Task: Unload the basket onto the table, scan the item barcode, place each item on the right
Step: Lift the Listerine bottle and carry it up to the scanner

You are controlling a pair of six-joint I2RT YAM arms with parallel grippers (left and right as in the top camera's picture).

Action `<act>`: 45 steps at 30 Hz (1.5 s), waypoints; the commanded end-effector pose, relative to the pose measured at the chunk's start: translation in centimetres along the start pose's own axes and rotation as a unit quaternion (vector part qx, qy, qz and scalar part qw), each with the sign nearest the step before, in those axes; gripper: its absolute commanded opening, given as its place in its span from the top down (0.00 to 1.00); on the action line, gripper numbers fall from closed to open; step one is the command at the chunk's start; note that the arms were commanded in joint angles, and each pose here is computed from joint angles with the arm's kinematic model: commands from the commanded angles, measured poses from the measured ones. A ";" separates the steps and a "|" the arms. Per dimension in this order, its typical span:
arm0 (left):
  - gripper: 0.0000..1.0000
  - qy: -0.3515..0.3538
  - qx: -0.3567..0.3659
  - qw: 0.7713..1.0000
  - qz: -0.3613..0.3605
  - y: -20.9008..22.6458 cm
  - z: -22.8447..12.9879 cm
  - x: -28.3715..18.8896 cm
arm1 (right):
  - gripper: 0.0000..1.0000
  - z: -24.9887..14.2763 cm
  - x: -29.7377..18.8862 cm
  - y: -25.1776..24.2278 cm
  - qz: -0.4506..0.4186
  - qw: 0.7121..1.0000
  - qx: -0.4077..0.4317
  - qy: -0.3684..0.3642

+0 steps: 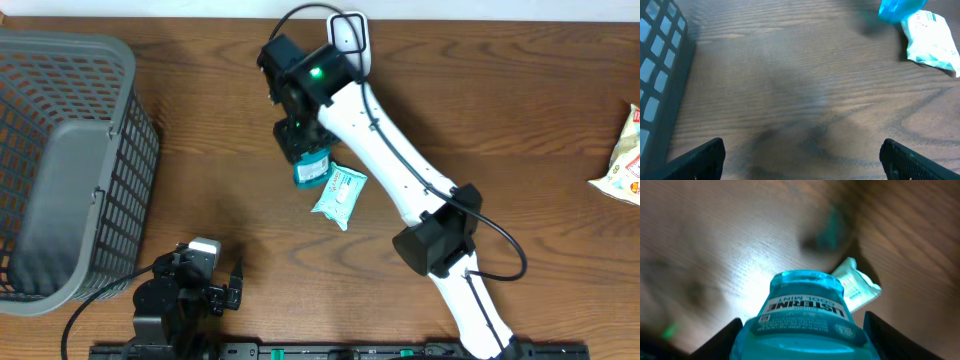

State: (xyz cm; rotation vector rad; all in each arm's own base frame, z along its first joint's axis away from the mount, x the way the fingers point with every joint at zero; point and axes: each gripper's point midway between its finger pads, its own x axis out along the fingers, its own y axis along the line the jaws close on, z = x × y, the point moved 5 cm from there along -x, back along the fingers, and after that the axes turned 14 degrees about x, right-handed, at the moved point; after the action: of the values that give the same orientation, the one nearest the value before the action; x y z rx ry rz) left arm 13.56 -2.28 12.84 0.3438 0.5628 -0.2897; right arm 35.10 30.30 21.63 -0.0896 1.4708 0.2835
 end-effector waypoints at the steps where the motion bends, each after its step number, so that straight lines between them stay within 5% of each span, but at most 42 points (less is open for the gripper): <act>1: 0.01 -0.006 -0.003 1.000 -0.005 -0.2 0.1 -0.1 | 0.71 0.8 -4.9 -1.3 0.046 0.998 0.023 -0.047; 11: 0.01 -0.006 -0.003 1.000 -0.005 -0.2 0.1 -0.1 | 0.66 1.2 -12.8 -7.8 0.149 0.978 0.102 -0.102; 20: 0.01 -0.006 -0.003 1.000 -0.005 -0.2 0.1 -0.1 | 0.80 2.3 -13.3 -10.6 0.118 0.979 0.095 -0.138; 28: 0.01 -0.006 -0.003 1.000 -0.005 -0.2 0.1 -0.1 | 0.79 8.3 -16.2 -10.8 0.108 0.944 0.025 -0.310; 33: 0.01 -0.006 -0.003 1.000 -0.005 -0.2 0.1 -0.1 | 0.87 11.5 -17.0 -11.9 0.113 0.919 0.028 -0.376; 40: 0.01 -0.006 -0.003 1.000 -0.005 -0.2 0.1 -0.1 | 0.81 15.7 -15.8 -12.7 0.128 0.894 0.026 -0.429; 45: 0.01 -0.006 -0.003 1.000 -0.005 -0.2 0.1 -0.1 | 0.77 18.9 -12.2 -12.8 0.237 0.875 -0.023 -0.421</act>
State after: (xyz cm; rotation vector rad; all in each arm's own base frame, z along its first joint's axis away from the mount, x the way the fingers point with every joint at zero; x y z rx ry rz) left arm 13.56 -2.28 12.82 0.3434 0.5636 -0.2897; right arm 54.44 20.24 35.45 0.2813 0.5857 0.4781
